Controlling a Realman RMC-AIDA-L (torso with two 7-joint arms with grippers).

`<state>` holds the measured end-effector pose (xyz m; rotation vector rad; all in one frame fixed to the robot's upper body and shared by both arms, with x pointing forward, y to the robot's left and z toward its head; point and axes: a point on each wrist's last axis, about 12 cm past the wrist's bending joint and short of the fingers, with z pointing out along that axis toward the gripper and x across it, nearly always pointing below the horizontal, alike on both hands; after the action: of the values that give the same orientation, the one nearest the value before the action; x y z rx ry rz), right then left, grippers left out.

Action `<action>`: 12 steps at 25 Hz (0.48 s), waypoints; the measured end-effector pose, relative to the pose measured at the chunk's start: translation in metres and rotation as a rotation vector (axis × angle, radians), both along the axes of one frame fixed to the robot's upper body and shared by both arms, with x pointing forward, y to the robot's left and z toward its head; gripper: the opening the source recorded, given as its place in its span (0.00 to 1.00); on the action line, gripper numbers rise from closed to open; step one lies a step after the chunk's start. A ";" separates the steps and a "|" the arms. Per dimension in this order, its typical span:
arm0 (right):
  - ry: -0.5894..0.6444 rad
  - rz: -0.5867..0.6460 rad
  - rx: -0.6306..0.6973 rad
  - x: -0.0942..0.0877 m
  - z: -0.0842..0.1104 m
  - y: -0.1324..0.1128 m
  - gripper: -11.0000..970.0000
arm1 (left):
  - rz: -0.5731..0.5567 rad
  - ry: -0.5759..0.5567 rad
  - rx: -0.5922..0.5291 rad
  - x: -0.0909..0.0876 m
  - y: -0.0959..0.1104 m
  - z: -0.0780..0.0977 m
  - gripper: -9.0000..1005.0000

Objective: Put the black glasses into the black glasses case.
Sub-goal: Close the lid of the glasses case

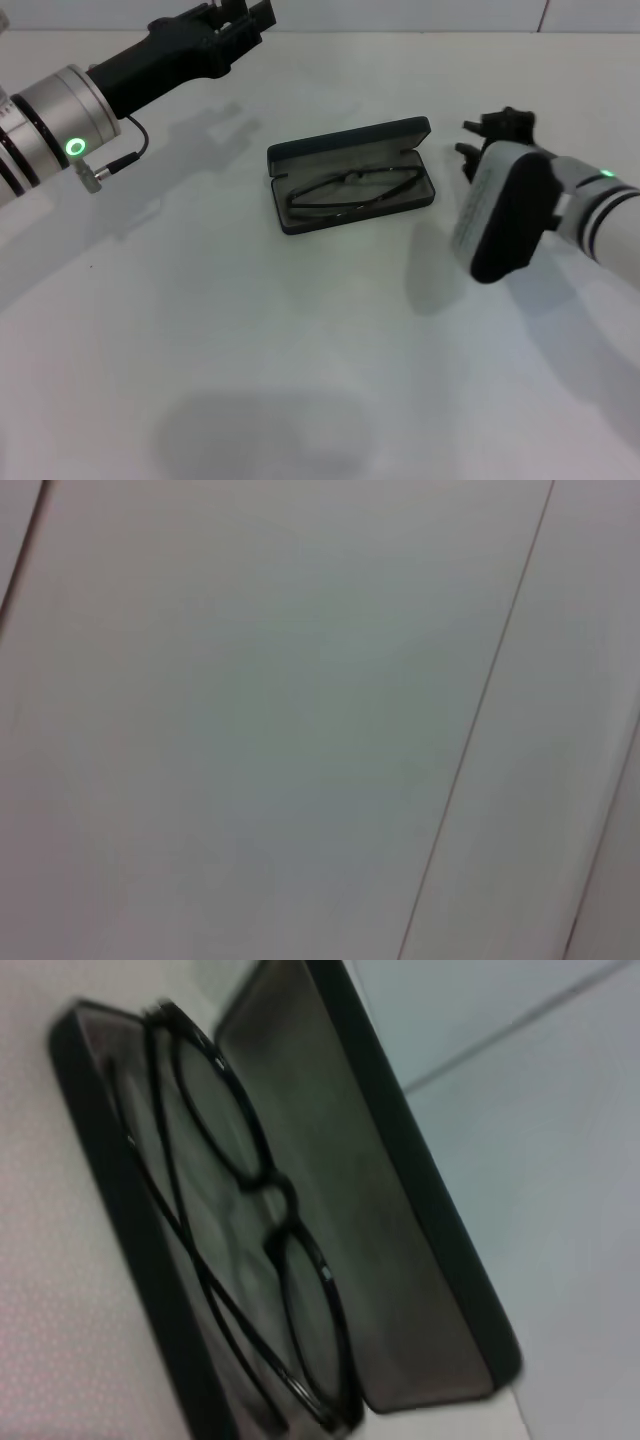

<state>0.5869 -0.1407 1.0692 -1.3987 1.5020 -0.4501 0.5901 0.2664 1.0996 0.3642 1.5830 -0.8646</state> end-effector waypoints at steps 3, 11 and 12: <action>0.022 -0.040 0.106 0.004 0.007 -0.010 0.22 | 0.000 0.000 0.003 0.001 0.000 0.000 0.49; 0.093 -0.015 0.683 0.004 0.037 -0.082 0.22 | 0.034 0.036 0.056 0.004 0.002 -0.007 0.49; 0.110 -0.005 0.792 0.002 0.039 -0.099 0.22 | 0.035 0.039 0.063 0.005 0.000 -0.007 0.49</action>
<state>0.5890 -0.2399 1.1085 -0.7932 1.5267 0.2225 0.5952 0.2668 1.0923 0.3658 1.6513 -0.8007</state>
